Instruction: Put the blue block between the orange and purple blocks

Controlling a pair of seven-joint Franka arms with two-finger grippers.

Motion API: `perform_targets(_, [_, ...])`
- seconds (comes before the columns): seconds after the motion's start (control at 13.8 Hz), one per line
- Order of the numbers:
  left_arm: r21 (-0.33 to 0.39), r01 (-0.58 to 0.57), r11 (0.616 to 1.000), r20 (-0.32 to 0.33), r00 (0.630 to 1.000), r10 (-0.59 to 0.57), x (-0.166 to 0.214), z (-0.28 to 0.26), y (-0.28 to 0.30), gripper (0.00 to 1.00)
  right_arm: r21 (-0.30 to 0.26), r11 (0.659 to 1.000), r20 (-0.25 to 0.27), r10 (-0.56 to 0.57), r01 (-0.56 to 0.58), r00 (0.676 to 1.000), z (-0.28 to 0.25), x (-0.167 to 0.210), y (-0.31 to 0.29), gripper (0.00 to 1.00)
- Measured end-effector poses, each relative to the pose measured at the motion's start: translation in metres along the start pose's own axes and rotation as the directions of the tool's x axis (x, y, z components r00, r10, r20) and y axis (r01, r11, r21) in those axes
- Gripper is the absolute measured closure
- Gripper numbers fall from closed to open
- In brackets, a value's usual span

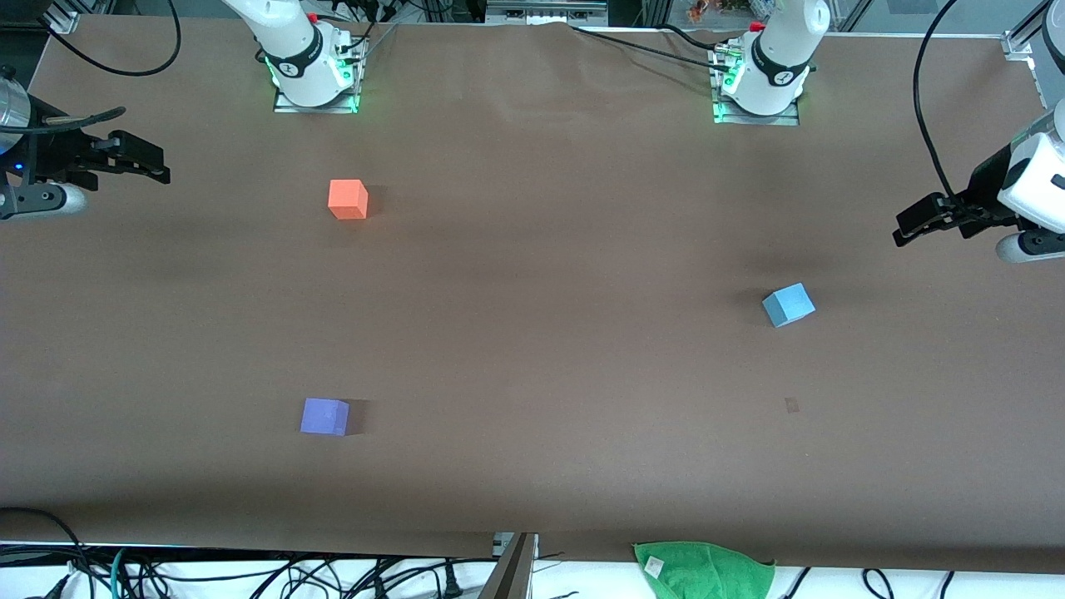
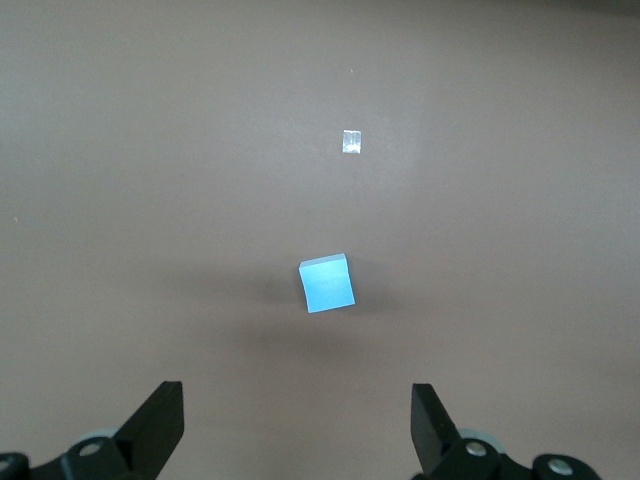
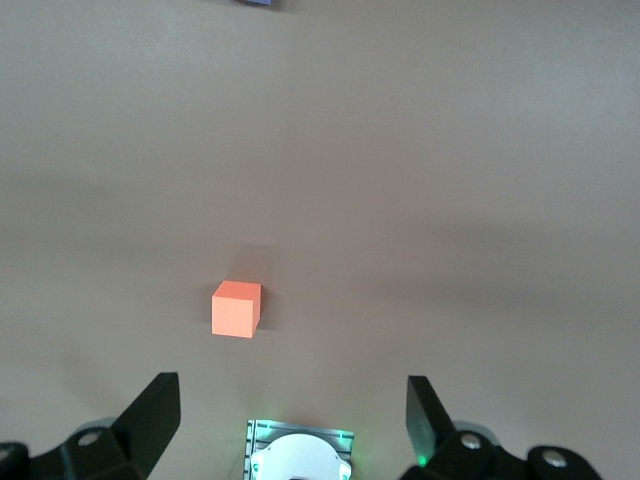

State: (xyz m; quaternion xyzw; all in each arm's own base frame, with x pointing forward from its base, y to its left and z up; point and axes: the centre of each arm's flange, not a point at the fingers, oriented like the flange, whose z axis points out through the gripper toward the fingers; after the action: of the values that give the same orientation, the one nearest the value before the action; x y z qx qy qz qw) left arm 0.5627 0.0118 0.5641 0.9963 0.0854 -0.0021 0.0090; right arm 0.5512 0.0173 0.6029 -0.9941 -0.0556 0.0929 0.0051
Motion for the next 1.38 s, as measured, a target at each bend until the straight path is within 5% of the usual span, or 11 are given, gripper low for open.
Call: perform_targets(1.38, [0.004,0.006,1.0,0.041,0.999,-0.006,0.004,0.013,-0.004,0.0,-0.002,1.0,-0.022,-0.004,0.004,1.0,-0.003,0.002,0.0,0.0])
